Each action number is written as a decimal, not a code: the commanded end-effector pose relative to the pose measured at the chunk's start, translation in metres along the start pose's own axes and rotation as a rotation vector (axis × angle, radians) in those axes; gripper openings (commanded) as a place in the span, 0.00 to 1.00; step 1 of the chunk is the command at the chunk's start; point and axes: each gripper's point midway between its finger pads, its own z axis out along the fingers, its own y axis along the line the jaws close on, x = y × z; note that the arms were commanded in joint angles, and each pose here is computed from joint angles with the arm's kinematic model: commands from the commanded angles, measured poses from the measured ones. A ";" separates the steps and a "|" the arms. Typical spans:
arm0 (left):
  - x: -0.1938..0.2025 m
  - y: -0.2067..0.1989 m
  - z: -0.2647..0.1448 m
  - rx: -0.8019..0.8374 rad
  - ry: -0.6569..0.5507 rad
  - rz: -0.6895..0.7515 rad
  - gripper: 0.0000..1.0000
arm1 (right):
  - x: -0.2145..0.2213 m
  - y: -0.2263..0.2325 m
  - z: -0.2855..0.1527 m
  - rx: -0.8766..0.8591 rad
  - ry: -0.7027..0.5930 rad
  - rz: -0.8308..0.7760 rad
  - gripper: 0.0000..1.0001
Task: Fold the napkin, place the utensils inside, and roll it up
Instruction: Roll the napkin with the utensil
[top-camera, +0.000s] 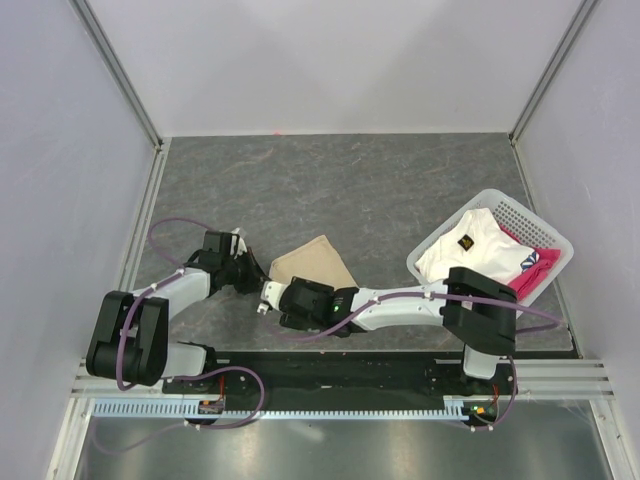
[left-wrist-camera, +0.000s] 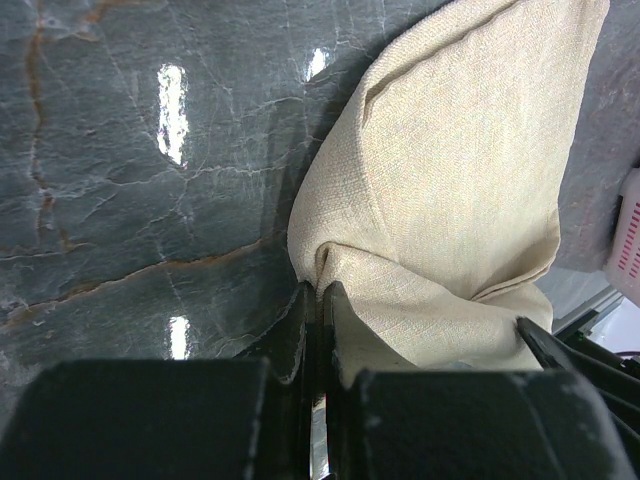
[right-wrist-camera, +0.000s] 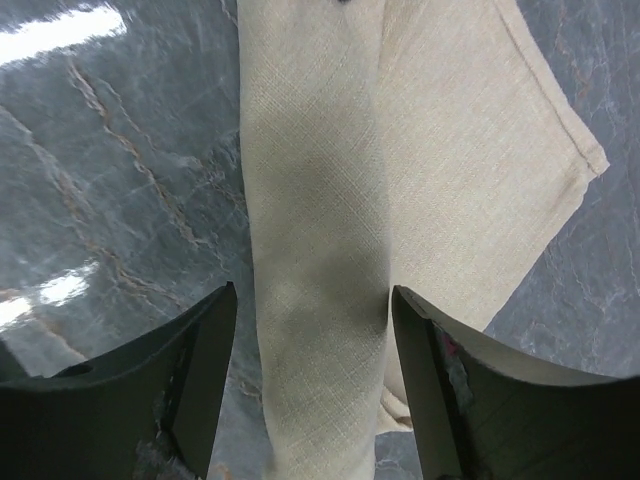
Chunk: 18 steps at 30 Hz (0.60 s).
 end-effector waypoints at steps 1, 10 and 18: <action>-0.005 0.004 0.000 -0.030 -0.011 0.005 0.02 | -0.002 -0.006 0.009 0.057 0.001 -0.026 0.69; -0.005 0.002 0.000 -0.022 -0.009 0.011 0.02 | 0.013 -0.001 0.022 -0.018 0.044 -0.005 0.65; -0.010 -0.005 0.000 0.003 -0.014 0.021 0.02 | 0.029 0.004 0.031 -0.162 0.102 0.033 0.56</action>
